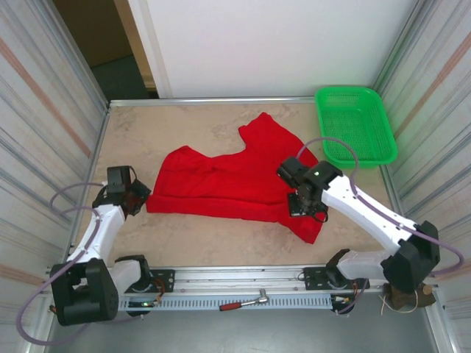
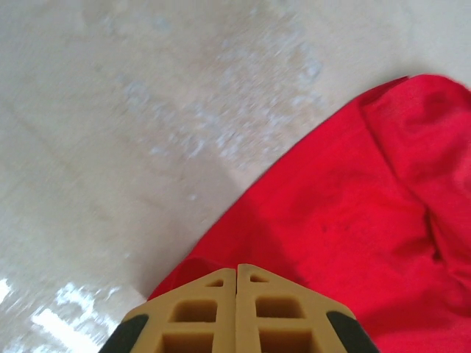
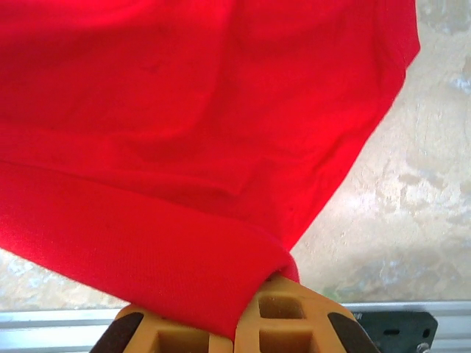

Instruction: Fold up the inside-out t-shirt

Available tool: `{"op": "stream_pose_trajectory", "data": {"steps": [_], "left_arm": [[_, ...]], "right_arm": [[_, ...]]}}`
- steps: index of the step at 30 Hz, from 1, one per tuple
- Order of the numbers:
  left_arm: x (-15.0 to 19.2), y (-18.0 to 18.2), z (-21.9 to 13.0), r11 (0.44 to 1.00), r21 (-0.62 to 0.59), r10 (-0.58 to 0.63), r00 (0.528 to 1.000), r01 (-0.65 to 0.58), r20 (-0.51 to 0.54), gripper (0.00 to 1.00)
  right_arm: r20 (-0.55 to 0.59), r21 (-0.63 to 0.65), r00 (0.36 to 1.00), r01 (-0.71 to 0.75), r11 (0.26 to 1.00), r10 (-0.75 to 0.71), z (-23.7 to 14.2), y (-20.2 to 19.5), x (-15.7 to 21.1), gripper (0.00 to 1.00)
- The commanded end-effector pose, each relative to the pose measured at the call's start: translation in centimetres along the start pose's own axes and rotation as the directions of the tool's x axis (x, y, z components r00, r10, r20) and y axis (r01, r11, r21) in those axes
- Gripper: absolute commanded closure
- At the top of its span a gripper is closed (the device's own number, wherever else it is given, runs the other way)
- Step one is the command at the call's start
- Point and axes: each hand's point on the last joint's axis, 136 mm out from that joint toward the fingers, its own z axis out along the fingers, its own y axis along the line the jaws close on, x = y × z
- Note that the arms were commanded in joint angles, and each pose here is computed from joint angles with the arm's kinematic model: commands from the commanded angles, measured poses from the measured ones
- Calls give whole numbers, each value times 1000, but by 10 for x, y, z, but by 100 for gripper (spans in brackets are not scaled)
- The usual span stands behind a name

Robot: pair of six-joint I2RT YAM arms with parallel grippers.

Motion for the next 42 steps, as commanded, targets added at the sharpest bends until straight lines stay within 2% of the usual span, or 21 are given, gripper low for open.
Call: {"op": "stream_pose_trajectory", "data": {"steps": [1, 8, 9, 10, 11, 12, 14, 18, 21, 23, 26, 31, 38, 42], "left_arm": [[-23, -20, -2, 998, 46, 42, 997, -45, 59, 100], [-32, -37, 29, 996, 42, 82, 997, -82, 5, 100], [-34, -41, 36, 995, 48, 90, 996, -90, 0, 100], [-35, -45, 42, 994, 51, 101, 995, -101, -8, 100], [-37, -50, 50, 993, 52, 110, 994, -109, -15, 97], [-40, -56, 57, 990, 68, 128, 992, -126, -24, 89], [-44, -70, 68, 981, 100, 168, 985, -164, -41, 72], [-54, -79, 62, 973, 110, 207, 978, -202, -34, 54], [-52, -70, 43, 978, 104, 185, 983, -182, -20, 44], [-36, -60, 32, 980, 112, 171, 984, -165, -44, 42], [-8, -36, 24, 986, 108, 138, 987, -129, -80, 37], [28, -6, 26, 992, 84, 106, 984, -95, -144, 34], [47, 5, 43, 996, 66, 69, 978, -58, -194, 33], [47, 6, 57, 998, 47, 59, 975, -50, -213, 36]], "right_arm": [[40, -29, 998, 57, 998, -56, -5, 6, -26, 100], [2, -50, 1000, 31, 998, -31, 18, 6, -78, 100], [-9, -44, 1000, 20, 999, -20, 25, 4, -86, 98], [-18, -35, 1000, 6, 999, -7, 32, 2, -93, 92], [-31, -18, 999, -10, 1000, 9, 40, -3, -100, 83], [-32, 26, 999, -32, 999, 32, 47, -11, -107, 71], [-12, 115, 997, -80, 990, 82, 51, -29, -115, 57], [49, 87, 988, -150, 985, 146, 31, -34, -106, 44], [58, 2, 979, -194, 981, 194, 19, -30, -76, 40], [47, -46, 974, -222, 974, 224, 18, -26, -49, 35], [19, -89, 964, -261, 961, 264, 27, -18, -19, 33], [-20, -65, 958, -288, 955, 287, 54, -9, 10, 32], [-55, -4, 968, -246, 969, 245, 79, 6, 10, 32], [-83, 56, 968, -231, 971, 235, 94, 4, 12, 39]]}}
